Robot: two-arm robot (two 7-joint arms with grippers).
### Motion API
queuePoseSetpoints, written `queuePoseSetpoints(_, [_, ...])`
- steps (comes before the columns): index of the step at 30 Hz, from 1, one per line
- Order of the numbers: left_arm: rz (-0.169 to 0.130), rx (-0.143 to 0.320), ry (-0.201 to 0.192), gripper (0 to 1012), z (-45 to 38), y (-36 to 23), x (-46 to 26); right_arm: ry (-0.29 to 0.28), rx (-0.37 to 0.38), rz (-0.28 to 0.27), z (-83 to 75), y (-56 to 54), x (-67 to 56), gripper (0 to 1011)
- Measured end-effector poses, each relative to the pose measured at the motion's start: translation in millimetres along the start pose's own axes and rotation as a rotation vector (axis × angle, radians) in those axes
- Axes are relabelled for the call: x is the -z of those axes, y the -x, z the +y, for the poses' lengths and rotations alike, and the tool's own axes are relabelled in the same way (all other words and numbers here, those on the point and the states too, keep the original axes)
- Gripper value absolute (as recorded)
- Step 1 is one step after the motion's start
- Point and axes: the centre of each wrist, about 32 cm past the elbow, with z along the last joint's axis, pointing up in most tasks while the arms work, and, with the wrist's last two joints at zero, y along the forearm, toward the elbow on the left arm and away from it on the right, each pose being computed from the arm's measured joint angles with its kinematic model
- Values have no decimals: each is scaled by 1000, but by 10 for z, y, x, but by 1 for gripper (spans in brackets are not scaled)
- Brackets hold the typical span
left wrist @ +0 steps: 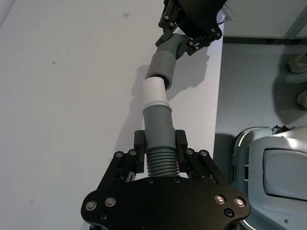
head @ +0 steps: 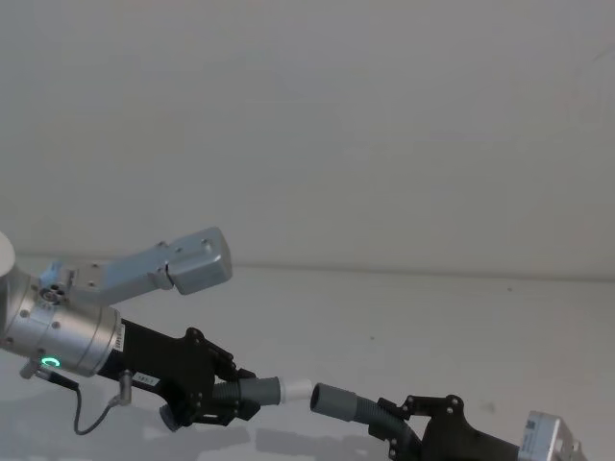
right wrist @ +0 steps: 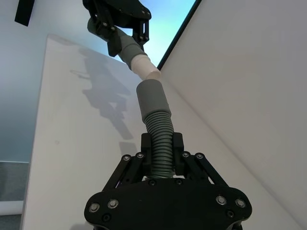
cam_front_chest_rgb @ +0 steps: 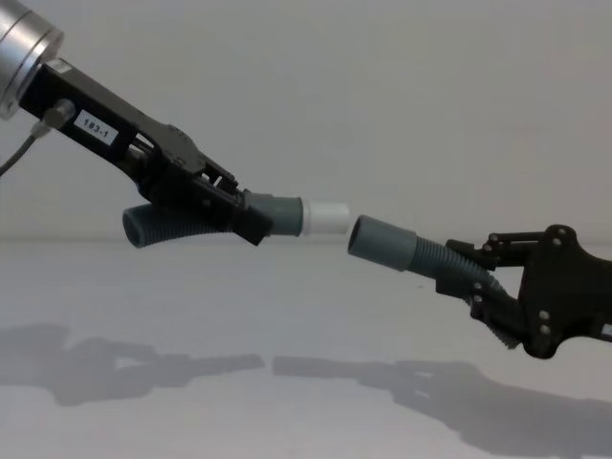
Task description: Use both hands to pick up one end of the pipe from the table, align the ends, and insert them.
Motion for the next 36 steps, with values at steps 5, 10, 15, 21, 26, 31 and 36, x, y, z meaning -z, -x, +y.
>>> queuePoseSetpoints(5, [-1,4,3,336,-13,-2,-5,3,5,3,3,-9,-2,229])
queuePoseSetpoints(10, [-1,5,3,336,-23,-4,-9,6,7,5,1,-14,-1,230])
queuePoseSetpoints(15, [0,6,3,336,-36,-9,-13,4,8,8,-3,-18,2,229])
queuePoseSetpoints(21, [2,6,1,336,-50,-21,-15,-1,9,13,-6,-21,5,229])
queuePoseSetpoints(26, [5,5,-1,336,-59,-38,-13,-7,8,19,-11,-24,8,229])
queuePoseSetpoints(31, [5,8,0,336,-68,-53,-9,-11,8,23,-15,-27,9,229])
queuePoseSetpoints(36, [3,13,3,336,-79,-70,-7,-14,9,27,-18,-30,10,229])
